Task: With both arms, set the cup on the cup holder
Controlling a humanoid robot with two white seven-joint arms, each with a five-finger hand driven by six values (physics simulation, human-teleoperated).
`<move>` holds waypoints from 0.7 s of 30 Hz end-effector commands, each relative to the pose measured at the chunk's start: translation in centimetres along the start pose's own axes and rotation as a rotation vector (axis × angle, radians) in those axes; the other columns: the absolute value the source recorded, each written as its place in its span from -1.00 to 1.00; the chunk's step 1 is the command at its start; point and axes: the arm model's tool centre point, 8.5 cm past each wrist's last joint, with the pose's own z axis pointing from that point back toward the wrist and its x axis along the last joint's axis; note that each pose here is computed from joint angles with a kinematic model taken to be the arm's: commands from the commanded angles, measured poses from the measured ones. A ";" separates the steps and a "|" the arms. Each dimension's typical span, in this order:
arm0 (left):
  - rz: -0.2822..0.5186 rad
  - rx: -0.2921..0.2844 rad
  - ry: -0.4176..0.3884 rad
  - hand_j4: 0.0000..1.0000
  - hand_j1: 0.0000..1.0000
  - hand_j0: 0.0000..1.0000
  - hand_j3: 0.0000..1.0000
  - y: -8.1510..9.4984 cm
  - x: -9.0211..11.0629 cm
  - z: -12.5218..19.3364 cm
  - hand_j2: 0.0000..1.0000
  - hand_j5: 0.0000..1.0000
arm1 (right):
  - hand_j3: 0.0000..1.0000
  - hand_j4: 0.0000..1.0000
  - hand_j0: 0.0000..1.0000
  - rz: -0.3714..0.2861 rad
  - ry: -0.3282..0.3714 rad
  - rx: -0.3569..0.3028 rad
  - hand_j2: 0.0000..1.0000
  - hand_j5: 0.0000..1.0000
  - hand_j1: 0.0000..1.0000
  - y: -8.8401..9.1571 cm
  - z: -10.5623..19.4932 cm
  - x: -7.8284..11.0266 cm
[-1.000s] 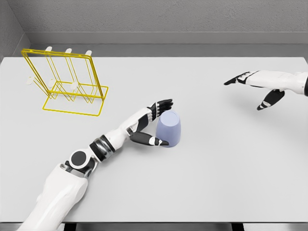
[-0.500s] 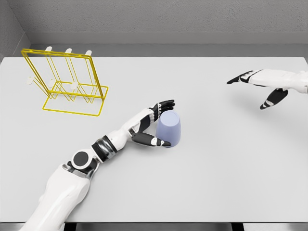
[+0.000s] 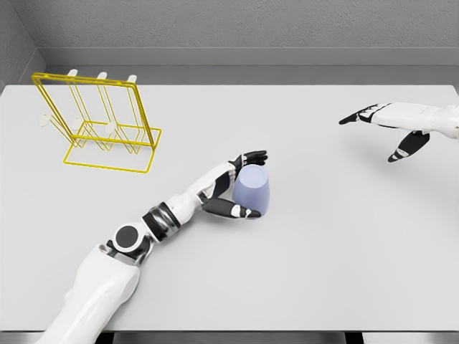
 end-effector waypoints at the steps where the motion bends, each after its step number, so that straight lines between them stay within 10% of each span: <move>1: 0.007 0.002 -0.005 0.70 0.70 0.70 0.70 0.0 0.1 -0.1 0.70 0.70 | 1.00 1.00 1.00 -0.006 0.000 -0.006 1.00 1.00 1.00 -0.1 0.0 0.0; 12: 0.008 0.001 -0.010 -0.01 -0.01 -0.01 -0.01 -0.2 0.1 -0.2 -0.01 -0.01 | 1.00 1.00 1.00 -0.005 0.005 -0.006 1.00 1.00 1.00 -0.2 0.2 -0.1; 21: -0.020 -0.055 -0.081 -0.14 -0.14 -0.14 -0.14 -0.7 1.4 0.4 -0.14 -0.14 | 1.00 1.00 1.00 -0.004 0.002 -0.007 1.00 1.00 1.00 -0.2 0.2 -0.1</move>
